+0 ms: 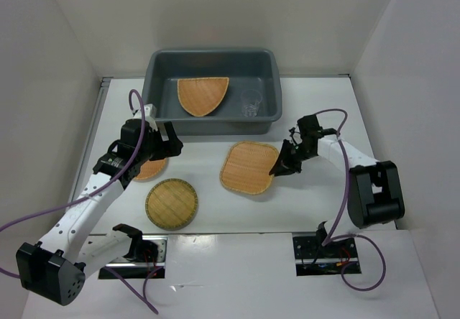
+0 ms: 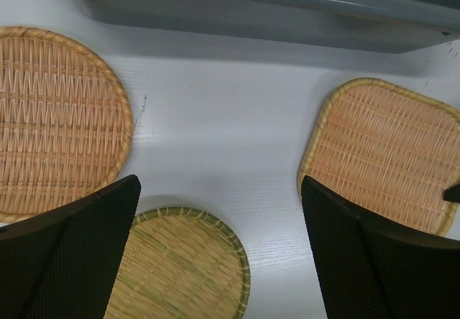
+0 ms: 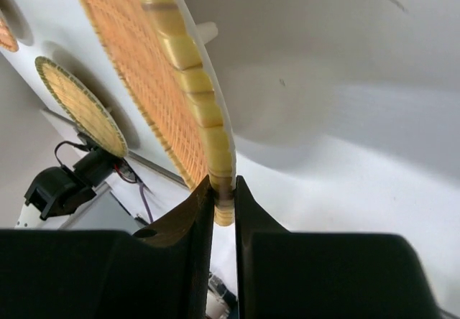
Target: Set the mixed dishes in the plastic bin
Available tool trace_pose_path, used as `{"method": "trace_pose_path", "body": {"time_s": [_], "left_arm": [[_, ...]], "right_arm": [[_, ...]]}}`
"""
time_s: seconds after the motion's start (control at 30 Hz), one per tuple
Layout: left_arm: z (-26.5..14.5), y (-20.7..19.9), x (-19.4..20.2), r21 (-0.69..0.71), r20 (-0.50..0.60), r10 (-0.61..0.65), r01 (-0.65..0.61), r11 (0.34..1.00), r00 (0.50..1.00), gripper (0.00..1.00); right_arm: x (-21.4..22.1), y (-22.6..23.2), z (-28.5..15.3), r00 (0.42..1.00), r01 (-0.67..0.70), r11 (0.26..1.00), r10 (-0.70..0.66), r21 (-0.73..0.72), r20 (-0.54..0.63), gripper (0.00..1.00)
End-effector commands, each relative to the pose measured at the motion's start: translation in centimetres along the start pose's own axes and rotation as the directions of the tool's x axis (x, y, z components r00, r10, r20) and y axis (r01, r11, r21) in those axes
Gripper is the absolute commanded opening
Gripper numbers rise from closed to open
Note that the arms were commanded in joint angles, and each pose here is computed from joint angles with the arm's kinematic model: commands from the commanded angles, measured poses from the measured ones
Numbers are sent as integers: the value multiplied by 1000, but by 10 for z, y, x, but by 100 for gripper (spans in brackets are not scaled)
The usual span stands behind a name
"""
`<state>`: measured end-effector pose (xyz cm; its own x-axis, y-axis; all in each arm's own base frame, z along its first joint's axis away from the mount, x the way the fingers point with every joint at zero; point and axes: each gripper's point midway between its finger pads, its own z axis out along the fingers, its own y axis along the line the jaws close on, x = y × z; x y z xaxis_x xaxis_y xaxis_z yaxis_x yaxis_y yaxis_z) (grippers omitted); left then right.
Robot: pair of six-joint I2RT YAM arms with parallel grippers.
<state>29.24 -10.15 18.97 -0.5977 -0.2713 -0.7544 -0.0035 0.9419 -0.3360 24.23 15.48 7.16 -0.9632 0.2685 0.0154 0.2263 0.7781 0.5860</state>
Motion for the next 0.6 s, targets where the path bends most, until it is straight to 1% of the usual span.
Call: {"method": "trace_pose_path", "body": {"time_s": [0.0,0.1,0.17,0.2,0.23,0.27,0.3,0.4,0.43,0.53,0.57], "left_arm": [[0,-3,-10,13,40,-2,1,1000,999,99],[1,-3,-5,17,28,-10,10,1000,1000,99],[2,-14,-2,82,14,-10,9,997,1000,99],[4,-18,3,104,-10,-8,9,995,1000,99],[2,-29,4,164,-25,-17,21,986,1000,99],[5,-34,8,193,-40,-14,22,981,999,99],[6,-37,12,212,-62,-11,24,977,998,99],[4,-44,13,255,-69,2,16,967,998,99],[3,-48,12,274,-67,4,15,962,998,99],[0,-59,13,342,-75,13,14,939,997,92],[-2,-65,11,367,-69,7,19,930,998,85]], "right_arm": [[15,-7,-9,999,-34,999,35,27,-8,0],[18,-6,-13,1000,-31,999,31,24,-3,0],[21,-8,-13,1000,-31,999,31,24,-3,0],[21,-8,-13,1000,-31,999,31,24,-3,0],[21,-7,-13,999,-41,999,41,24,-2,0],[21,-7,-13,999,-41,999,41,24,-2,0],[22,-6,-13,999,-41,999,41,16,-7,0],[19,3,-18,1000,-22,1000,22,-18,8,0],[22,8,-19,1000,-22,999,21,-44,-8,0],[23,16,-18,999,-24,995,22,-96,-23,0],[23,19,-19,999,-27,994,25,-109,-24,0]]}}
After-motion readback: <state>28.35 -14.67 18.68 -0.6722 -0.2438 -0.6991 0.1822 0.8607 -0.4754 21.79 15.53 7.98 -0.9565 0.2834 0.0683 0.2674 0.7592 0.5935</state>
